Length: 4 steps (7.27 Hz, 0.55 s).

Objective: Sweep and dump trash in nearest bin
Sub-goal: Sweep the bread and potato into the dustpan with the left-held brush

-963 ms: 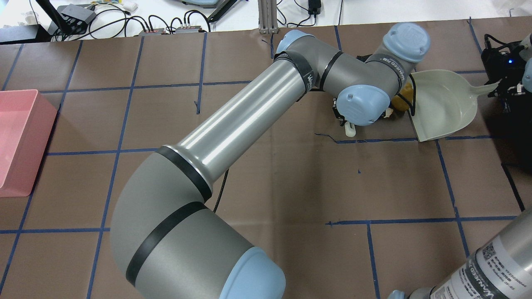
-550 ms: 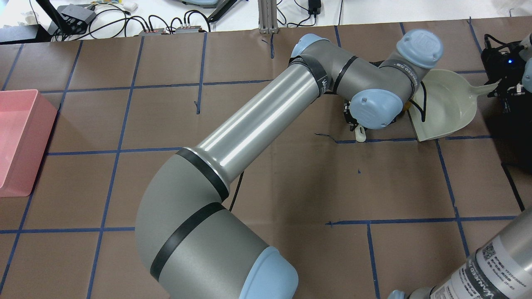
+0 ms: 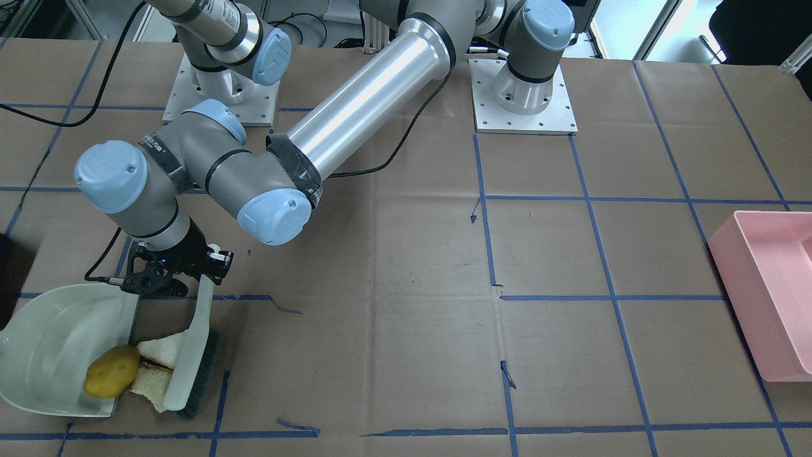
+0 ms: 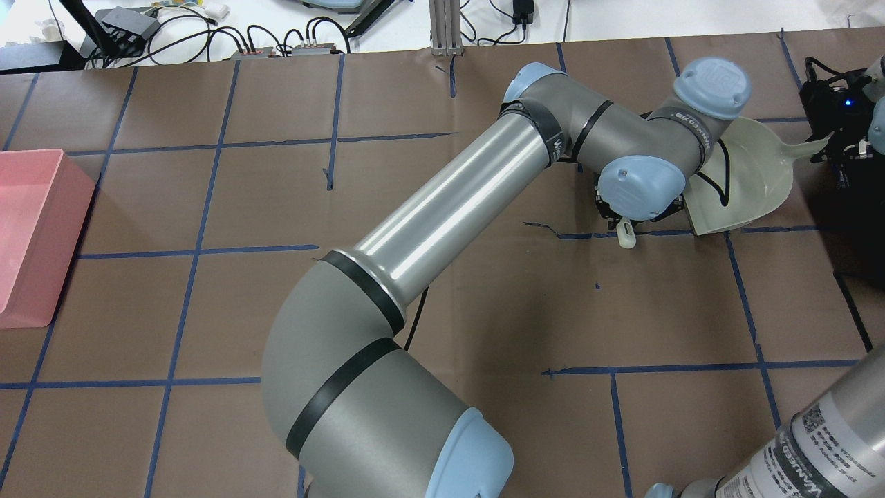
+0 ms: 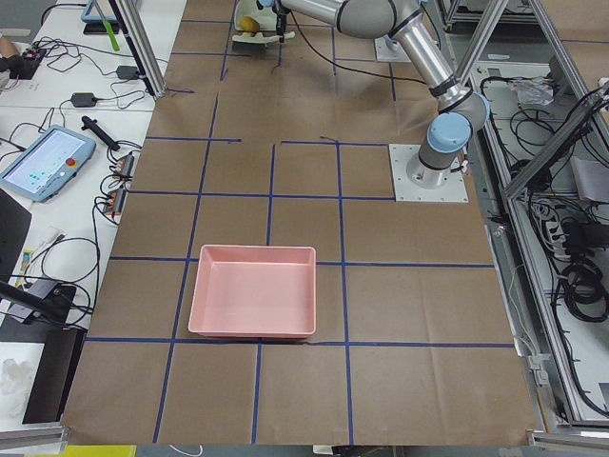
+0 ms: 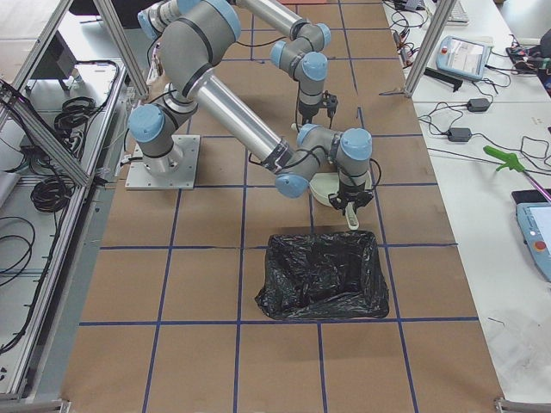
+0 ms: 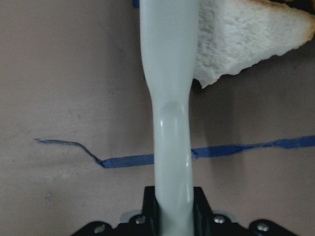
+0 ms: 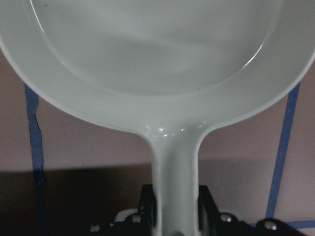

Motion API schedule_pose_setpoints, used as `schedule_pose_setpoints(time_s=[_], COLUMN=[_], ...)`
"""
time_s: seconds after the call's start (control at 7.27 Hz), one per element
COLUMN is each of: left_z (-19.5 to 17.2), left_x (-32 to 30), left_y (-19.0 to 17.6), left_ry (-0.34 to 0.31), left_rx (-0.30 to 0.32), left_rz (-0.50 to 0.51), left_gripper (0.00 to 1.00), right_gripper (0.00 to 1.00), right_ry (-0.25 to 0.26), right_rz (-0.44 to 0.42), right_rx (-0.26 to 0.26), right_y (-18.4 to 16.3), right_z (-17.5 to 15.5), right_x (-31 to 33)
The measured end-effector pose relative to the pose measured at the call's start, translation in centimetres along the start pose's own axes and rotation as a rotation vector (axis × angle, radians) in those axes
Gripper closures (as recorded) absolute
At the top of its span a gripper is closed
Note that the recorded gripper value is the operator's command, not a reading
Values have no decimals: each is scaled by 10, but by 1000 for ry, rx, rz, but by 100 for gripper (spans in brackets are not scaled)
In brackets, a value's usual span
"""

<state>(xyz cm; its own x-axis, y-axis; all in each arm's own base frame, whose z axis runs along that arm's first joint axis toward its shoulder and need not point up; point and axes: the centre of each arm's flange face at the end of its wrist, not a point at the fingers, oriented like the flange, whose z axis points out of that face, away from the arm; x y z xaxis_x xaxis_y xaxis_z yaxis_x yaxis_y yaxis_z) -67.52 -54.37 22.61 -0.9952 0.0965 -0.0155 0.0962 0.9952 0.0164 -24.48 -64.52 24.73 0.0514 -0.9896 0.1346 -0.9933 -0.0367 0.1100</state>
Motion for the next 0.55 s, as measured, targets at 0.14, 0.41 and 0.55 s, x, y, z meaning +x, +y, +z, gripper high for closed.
schedule_pose_setpoints(time_s=[0.14,0.41,0.55], left_z=[-1,-9,-14], left_x=[14,46,62], left_y=[-3,6,15], left_ry=[51,157,202], left_rx=[-8,-43,-58], left_rz=[-20,-78,-87], left_gripper=[100,100,100], right_gripper=[100,100,100], right_ry=[0,0,0], right_rz=[0,0,0], right_rx=[0,0,0], right_y=[0,0,0], right_z=[0,0,0], right_x=[0,0,0])
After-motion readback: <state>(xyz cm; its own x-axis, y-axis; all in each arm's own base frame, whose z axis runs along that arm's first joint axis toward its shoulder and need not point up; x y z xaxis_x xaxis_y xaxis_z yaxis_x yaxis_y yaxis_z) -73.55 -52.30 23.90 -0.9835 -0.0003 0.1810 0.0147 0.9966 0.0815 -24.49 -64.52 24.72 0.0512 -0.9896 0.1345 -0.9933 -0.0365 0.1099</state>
